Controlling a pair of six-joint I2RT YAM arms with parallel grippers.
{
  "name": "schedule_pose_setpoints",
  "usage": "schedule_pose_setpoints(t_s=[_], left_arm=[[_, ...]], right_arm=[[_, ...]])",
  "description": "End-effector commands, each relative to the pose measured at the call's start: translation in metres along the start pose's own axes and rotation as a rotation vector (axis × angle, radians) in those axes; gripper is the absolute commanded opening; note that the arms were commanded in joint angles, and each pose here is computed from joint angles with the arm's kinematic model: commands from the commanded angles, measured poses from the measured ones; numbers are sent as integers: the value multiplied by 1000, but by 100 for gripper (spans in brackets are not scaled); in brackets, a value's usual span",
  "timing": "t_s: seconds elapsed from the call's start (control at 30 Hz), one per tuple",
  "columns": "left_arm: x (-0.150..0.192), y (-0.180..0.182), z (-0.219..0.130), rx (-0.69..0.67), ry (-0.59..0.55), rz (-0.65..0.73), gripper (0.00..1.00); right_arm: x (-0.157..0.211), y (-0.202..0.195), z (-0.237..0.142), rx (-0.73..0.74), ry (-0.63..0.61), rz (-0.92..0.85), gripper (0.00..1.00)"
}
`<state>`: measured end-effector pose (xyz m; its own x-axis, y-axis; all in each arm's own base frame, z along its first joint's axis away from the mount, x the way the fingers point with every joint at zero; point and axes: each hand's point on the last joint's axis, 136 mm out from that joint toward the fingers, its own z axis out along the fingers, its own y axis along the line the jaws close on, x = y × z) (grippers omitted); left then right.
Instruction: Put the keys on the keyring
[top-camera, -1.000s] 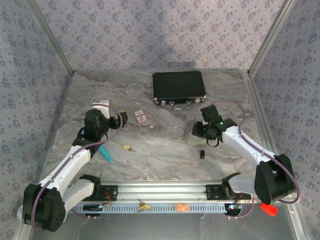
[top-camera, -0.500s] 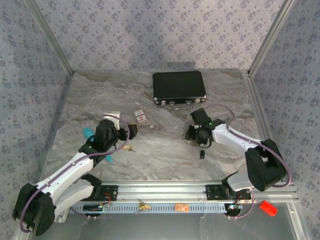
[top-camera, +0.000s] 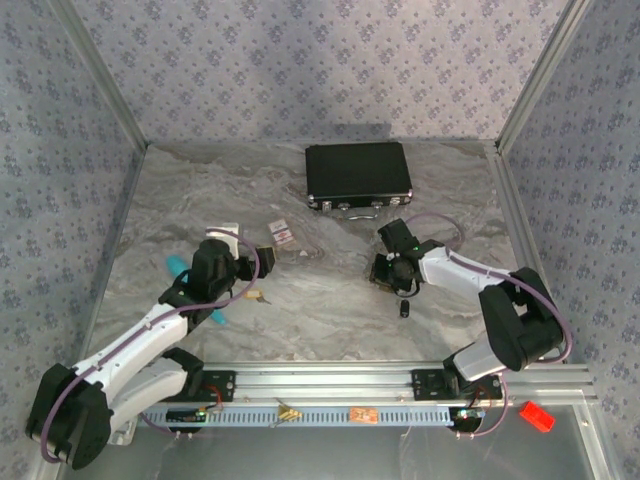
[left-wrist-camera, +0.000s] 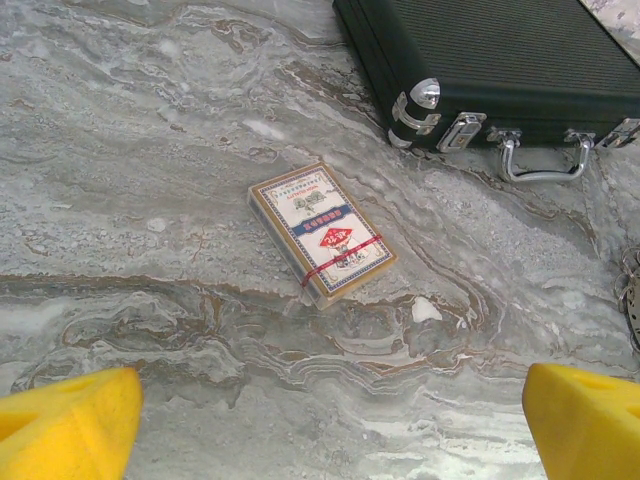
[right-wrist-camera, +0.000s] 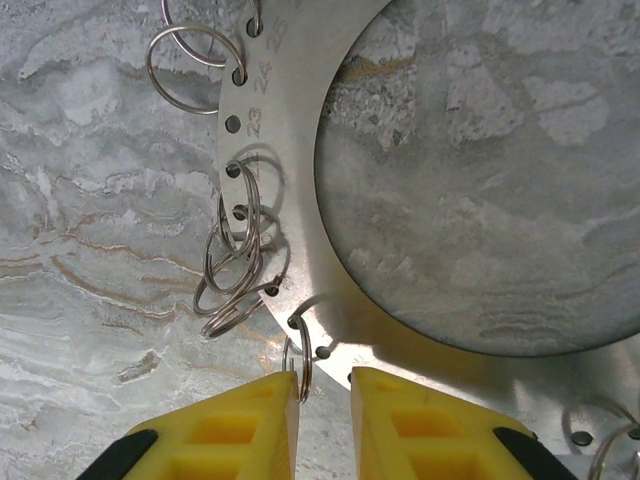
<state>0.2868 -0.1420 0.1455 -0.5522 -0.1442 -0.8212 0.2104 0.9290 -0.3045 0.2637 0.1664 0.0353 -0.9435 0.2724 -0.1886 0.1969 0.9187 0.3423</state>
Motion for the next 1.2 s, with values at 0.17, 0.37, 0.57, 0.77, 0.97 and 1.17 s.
schedule_pose_setpoints(t_s=[0.17,0.37,0.57,0.77,0.97,1.17], left_arm=[[-10,-2,-3,-3,-38,-4,97],[-8,-1,-5,-6,-37,-6,97],[-8,0,-6,-9,-39,-7,97],[-10,2,-10,-17,-48,-2,97],[-15,5,-16,-34,-70,33,97],[-25,2,-24,-24,-111,89,96]], right_arm=[[6,4,8,-9,32,6,19],[5,7,12,-10,38,1,15],[3,8,12,-1,39,-11,6],[1,1,-1,52,14,-72,0],[-15,-5,-33,199,-102,-296,0],[-37,23,-74,284,-335,-620,0]])
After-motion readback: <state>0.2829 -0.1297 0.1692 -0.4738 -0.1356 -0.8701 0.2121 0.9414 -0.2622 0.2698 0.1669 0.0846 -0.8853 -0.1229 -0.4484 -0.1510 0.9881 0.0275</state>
